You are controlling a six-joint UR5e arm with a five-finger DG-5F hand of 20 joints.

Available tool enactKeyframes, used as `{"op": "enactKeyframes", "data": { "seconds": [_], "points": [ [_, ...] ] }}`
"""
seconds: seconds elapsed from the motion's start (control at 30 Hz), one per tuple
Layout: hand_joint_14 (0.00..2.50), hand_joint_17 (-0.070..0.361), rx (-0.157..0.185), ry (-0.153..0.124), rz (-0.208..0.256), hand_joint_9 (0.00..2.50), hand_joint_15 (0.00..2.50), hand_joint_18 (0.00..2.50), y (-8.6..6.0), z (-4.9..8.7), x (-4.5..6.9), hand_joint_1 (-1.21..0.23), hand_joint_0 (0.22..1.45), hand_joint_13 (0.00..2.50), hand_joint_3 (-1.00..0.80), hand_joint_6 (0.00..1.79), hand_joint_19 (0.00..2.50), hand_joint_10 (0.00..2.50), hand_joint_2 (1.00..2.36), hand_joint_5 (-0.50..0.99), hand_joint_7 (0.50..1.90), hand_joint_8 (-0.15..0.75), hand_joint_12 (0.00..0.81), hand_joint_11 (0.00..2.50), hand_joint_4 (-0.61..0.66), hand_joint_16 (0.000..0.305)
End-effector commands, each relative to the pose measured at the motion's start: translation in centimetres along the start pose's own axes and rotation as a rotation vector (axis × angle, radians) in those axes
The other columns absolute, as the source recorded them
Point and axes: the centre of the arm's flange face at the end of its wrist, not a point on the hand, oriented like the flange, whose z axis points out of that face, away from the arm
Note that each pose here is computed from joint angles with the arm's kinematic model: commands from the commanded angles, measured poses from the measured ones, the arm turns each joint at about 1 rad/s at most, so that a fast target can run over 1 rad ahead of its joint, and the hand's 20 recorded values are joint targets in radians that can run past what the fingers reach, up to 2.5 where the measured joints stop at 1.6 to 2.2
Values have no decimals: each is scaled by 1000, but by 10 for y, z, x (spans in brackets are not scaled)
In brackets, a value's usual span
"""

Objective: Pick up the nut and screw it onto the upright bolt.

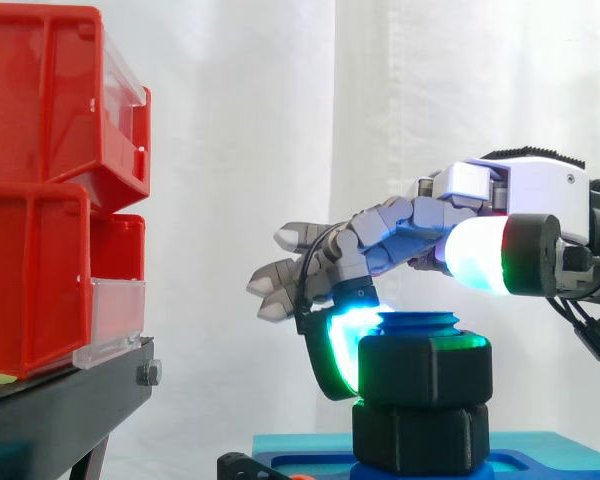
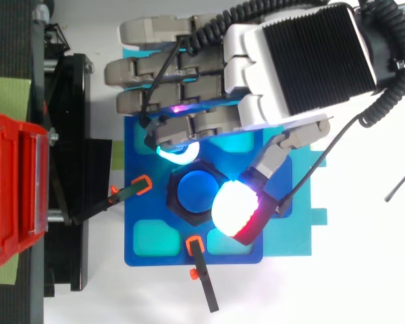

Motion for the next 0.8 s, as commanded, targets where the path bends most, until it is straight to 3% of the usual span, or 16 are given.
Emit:
{"op": "enactKeyframes", "data": {
  "seconds": [0.0,0.27,0.3,0.33,0.5,0.57,0.77],
  "points": [
    [0,72,1,2,-1,758,0,82,-4,-3,-1,-183,514,424,-500,625,0,0,1000,-25,1191,283,275,0,208,32],
    [0,67,-4,-5,-6,862,0,163,-9,-6,-2,-176,519,502,-500,626,0,0,1000,-10,1213,281,264,0,176,30],
    [0,67,-5,-8,-8,864,0,163,-9,-5,-3,-176,519,503,-500,612,0,0,1000,-12,1238,279,264,0,186,30],
    [0,66,-5,-10,-9,860,0,160,-9,-6,-3,-173,520,503,-500,532,0,0,1000,-16,1378,279,265,0,201,29],
    [0,73,-20,-25,-19,649,0,104,-10,-5,-6,-154,506,435,-500,503,0,0,1000,-172,971,251,286,0,216,32],
    [0,75,-25,-35,-24,535,0,84,-13,-6,-7,-154,502,400,-500,503,0,0,1000,-218,833,232,291,0,153,33],
    [0,78,-27,-66,-37,356,0,0,-17,-5,-11,-159,499,293,-500,501,0,0,1000,-279,669,200,290,0,43,35]
  ]
}}
